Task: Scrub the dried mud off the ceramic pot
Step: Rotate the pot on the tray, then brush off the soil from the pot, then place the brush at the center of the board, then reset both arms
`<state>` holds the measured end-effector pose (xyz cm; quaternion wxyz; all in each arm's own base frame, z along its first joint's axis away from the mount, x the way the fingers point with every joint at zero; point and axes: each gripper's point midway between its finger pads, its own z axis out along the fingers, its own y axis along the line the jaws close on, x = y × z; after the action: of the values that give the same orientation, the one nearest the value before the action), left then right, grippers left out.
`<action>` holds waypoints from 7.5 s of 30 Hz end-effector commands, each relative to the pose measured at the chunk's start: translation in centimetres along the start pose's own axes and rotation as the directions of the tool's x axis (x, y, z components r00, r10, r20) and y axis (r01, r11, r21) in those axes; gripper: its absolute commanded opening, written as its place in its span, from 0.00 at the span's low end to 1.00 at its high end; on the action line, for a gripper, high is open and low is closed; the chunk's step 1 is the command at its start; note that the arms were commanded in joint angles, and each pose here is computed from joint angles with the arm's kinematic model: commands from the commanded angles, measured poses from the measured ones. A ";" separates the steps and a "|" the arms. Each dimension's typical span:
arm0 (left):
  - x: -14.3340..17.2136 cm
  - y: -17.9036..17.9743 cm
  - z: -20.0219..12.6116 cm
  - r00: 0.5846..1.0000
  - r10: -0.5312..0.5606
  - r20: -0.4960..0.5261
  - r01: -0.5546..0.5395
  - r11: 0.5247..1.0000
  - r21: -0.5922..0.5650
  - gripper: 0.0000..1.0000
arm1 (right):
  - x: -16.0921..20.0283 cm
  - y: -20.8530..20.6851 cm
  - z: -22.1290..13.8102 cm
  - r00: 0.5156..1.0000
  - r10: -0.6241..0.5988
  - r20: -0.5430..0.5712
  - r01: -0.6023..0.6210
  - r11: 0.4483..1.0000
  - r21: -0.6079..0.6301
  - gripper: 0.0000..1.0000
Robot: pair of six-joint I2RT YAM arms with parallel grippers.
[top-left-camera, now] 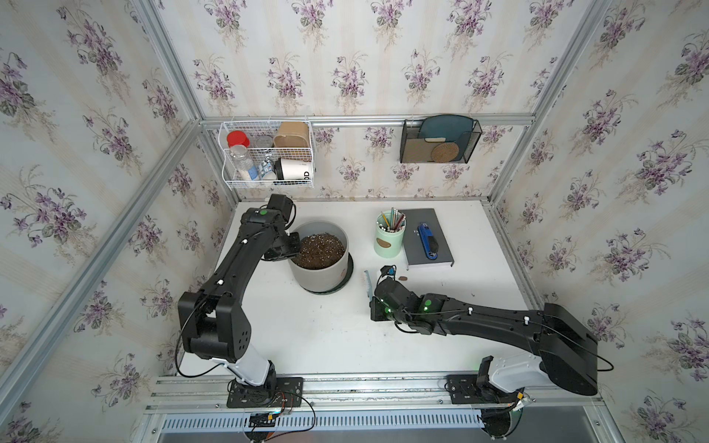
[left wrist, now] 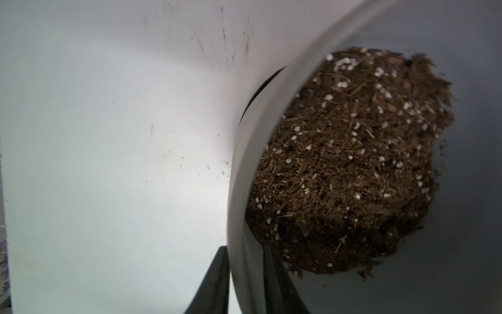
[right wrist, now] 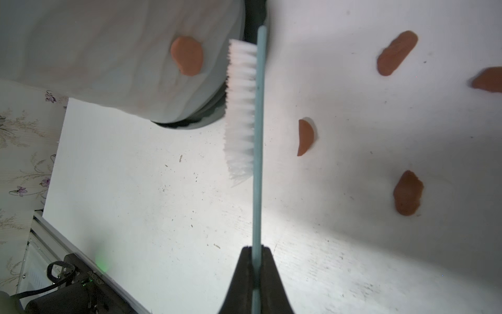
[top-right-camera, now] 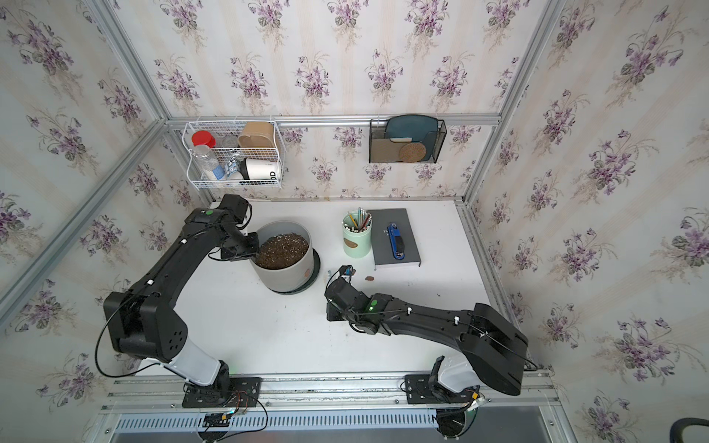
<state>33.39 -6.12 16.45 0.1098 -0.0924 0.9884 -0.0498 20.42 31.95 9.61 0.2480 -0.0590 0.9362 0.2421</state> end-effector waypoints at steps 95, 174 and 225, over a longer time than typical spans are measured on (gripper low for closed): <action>0.2 -1.0 1.7 0.999 0.030 -0.018 -0.029 0.999 0.041 0.00 | -4.0 -5.0 -3.5 0.992 -0.015 0.126 0.005 0.997 0.076 0.00; 2.0 -1.3 -14.3 0.756 0.003 0.655 -0.147 0.975 0.165 0.49 | -7.6 -16.2 -12.2 0.918 0.098 0.385 -0.253 0.891 0.376 0.67; -6.0 6.0 7.6 0.507 0.189 0.841 -0.156 0.980 -0.126 0.87 | -16.0 -30.8 -12.2 0.526 -0.356 0.772 -0.188 0.837 0.514 1.00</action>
<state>38.61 1.93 7.43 0.5299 -0.0498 0.8449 0.0534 35.12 -1.86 11.08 0.6505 0.0921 0.7491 -0.0844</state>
